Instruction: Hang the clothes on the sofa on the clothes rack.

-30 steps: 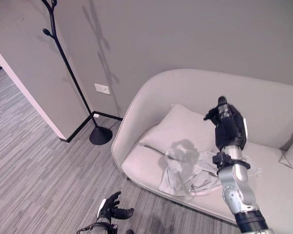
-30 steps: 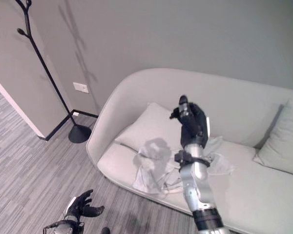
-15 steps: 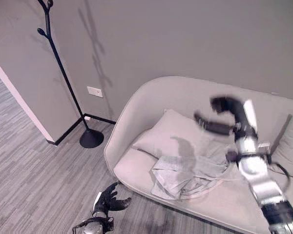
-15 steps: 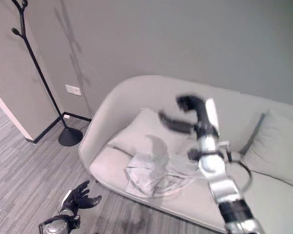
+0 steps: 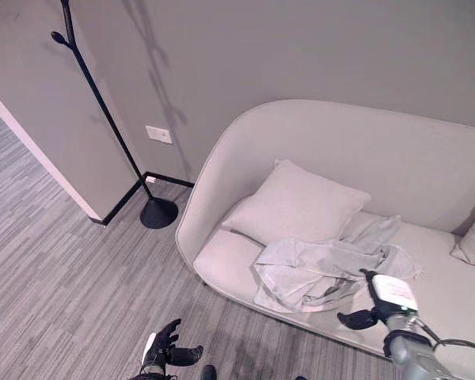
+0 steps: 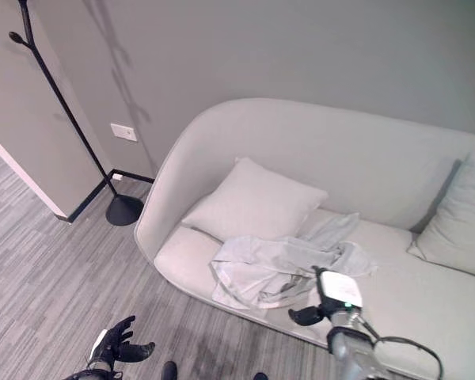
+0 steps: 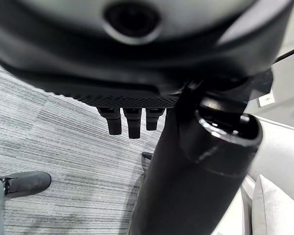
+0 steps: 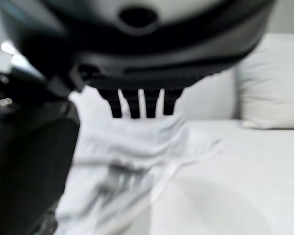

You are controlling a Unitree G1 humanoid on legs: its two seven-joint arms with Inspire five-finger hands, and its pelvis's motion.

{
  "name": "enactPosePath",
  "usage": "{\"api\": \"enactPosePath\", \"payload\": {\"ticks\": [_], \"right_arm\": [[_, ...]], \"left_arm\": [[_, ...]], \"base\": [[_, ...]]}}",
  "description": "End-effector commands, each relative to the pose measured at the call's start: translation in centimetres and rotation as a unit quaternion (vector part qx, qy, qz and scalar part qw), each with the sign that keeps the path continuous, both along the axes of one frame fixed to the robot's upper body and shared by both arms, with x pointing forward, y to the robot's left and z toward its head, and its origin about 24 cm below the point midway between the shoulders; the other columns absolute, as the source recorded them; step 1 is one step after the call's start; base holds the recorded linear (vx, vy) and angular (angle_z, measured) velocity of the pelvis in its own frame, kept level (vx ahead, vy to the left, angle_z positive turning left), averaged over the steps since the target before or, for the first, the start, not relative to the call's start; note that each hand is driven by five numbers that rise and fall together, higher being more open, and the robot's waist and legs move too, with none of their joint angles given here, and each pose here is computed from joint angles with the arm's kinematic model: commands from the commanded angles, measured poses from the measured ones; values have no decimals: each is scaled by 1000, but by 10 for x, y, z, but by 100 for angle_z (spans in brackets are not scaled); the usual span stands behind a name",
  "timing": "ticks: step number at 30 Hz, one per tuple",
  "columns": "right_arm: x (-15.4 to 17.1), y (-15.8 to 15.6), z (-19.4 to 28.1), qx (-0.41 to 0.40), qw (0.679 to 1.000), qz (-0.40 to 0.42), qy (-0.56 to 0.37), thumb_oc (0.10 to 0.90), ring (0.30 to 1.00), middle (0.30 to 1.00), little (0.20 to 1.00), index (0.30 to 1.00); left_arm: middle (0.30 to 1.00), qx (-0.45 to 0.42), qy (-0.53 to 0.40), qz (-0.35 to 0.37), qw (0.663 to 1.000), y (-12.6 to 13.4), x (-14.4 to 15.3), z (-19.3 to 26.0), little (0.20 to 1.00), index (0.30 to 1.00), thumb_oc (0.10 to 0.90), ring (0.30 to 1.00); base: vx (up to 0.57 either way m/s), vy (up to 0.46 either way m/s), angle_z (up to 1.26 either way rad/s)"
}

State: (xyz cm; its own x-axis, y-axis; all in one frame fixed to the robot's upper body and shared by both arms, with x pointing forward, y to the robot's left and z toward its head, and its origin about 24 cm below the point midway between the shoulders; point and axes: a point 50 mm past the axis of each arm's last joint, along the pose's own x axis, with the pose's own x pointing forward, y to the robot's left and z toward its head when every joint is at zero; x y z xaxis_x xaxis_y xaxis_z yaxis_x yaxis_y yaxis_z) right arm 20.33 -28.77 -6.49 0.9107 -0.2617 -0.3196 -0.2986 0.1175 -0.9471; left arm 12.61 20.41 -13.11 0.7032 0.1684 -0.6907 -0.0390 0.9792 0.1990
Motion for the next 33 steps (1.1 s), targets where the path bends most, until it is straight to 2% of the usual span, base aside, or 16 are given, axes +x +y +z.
{"api": "enactPosePath", "payload": {"ticks": [1,8,14,19,22,23,24,25,26,28,30,33], "right_arm": [[48,-7,44,-53,989,0,-141,800,900,900,900,900],[71,-4,52,-67,983,-15,-168,800,900,900,900,900],[90,-14,69,-101,972,-67,-202,800,900,900,900,900],[100,-21,81,-79,964,-119,-225,800,900,900,900,900],[108,-18,88,-80,962,-129,-228,800,900,900,900,900],[109,-14,86,-76,963,-127,-225,770,855,855,855,855],[109,-11,83,-70,965,-129,-218,659,688,688,688,688],[109,-9,81,-62,966,-130,-213,587,580,580,580,580],[109,-8,81,-62,966,-130,-213,579,568,568,568,568],[108,-7,74,-25,967,-161,-195,402,302,302,302,302],[107,-9,74,-17,966,-173,-193,400,300,300,300,300],[105,-12,72,-11,967,-185,-174,400,300,300,300,300]], "left_arm": [[900,36,-108,-29,993,0,45,24,900,900,800,900],[900,62,-129,-70,987,-9,56,30,900,900,800,900],[900,103,-181,-139,968,-24,78,45,900,900,800,900],[900,97,-206,-148,962,-33,85,52,900,900,800,900],[900,117,-221,-192,949,-46,90,56,900,900,800,900],[900,125,-220,-205,945,-48,89,55,900,900,800,900],[900,135,-219,-219,941,-49,88,54,900,900,800,900],[900,138,-219,-222,940,-49,88,54,900,900,800,900],[900,138,-219,-221,940,-49,88,54,900,900,800,900],[900,139,-232,-217,938,-50,92,58,900,900,800,900],[900,142,-242,-219,934,-51,94,62,900,900,800,900],[900,194,-261,-279,904,-53,96,67,900,900,800,900]], "base": [[-44,-12,18],[-72,-6,15],[-63,12,14],[-14,39,2],[13,73,-1],[7,54,-6],[6,30,-6],[0,20,-6],[-12,29,-4],[-16,33,-2],[-5,28,-3],[-6,61,2]]}}
